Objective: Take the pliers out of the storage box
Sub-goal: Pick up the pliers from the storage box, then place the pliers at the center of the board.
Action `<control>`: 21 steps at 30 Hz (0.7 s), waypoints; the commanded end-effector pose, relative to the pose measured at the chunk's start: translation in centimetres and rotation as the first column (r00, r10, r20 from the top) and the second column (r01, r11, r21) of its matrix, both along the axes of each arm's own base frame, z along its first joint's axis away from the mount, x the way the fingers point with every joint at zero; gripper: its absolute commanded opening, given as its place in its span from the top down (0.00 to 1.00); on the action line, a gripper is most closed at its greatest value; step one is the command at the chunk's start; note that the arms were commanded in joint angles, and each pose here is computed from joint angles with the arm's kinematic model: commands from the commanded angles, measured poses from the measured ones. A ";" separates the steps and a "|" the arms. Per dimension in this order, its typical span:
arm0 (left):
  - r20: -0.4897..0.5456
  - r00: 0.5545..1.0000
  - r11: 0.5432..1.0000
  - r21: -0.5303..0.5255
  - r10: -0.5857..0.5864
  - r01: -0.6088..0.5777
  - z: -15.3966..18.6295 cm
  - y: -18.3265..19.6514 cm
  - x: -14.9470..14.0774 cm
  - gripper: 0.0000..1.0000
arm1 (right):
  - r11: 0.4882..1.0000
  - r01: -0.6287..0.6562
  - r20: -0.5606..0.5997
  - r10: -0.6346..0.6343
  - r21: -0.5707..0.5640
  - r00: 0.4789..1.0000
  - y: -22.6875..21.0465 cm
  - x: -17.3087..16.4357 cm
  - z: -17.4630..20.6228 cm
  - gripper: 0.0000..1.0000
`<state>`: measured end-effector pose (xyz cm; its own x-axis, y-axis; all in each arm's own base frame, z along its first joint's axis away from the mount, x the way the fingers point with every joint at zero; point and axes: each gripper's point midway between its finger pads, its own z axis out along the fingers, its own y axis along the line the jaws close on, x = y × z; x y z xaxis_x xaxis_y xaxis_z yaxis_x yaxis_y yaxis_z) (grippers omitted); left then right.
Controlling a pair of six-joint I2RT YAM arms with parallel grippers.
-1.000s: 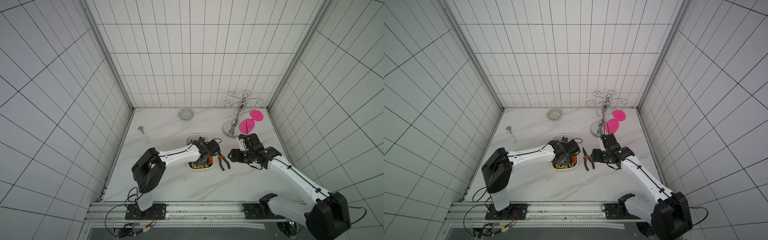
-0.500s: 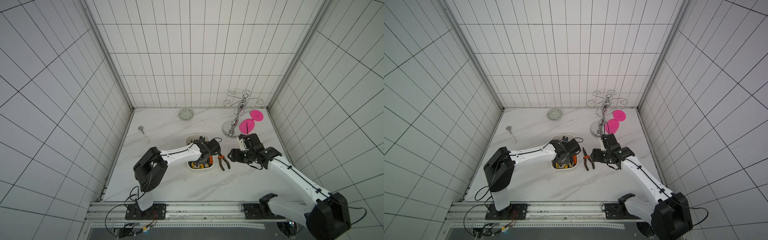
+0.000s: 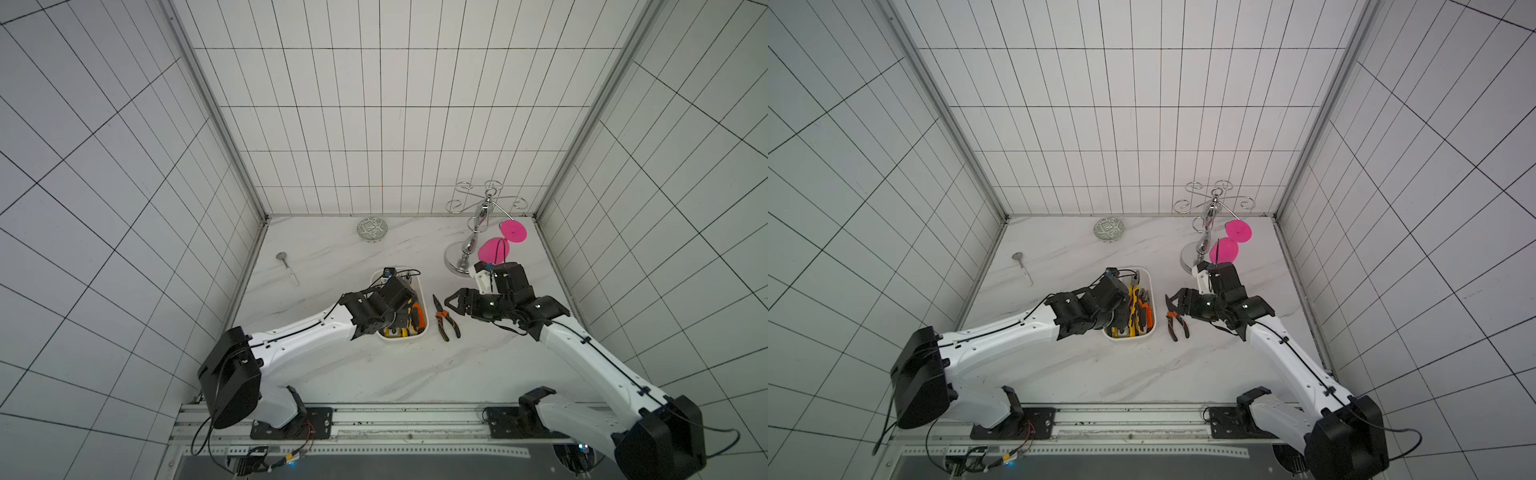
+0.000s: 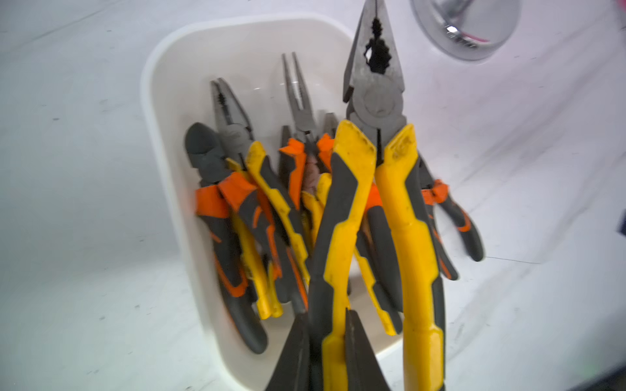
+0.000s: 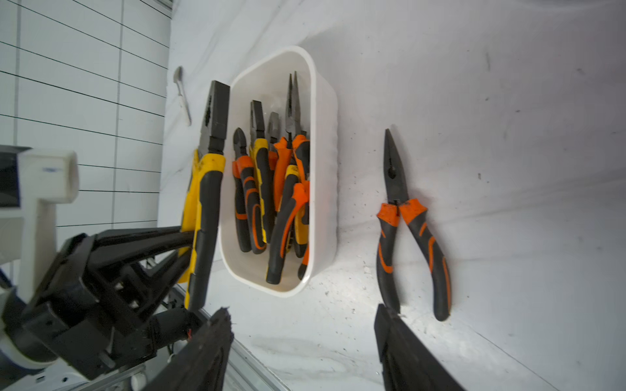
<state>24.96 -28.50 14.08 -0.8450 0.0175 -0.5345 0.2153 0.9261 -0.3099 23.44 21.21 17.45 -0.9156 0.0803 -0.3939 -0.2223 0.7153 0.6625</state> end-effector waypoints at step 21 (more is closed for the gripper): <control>0.177 0.960 0.890 -0.369 -0.218 0.270 6.9 -10.7 -0.7 1.00 | 0.972 0.051 -0.085 -0.033 0.230 0.996 2.7 2.0 2.3 0.54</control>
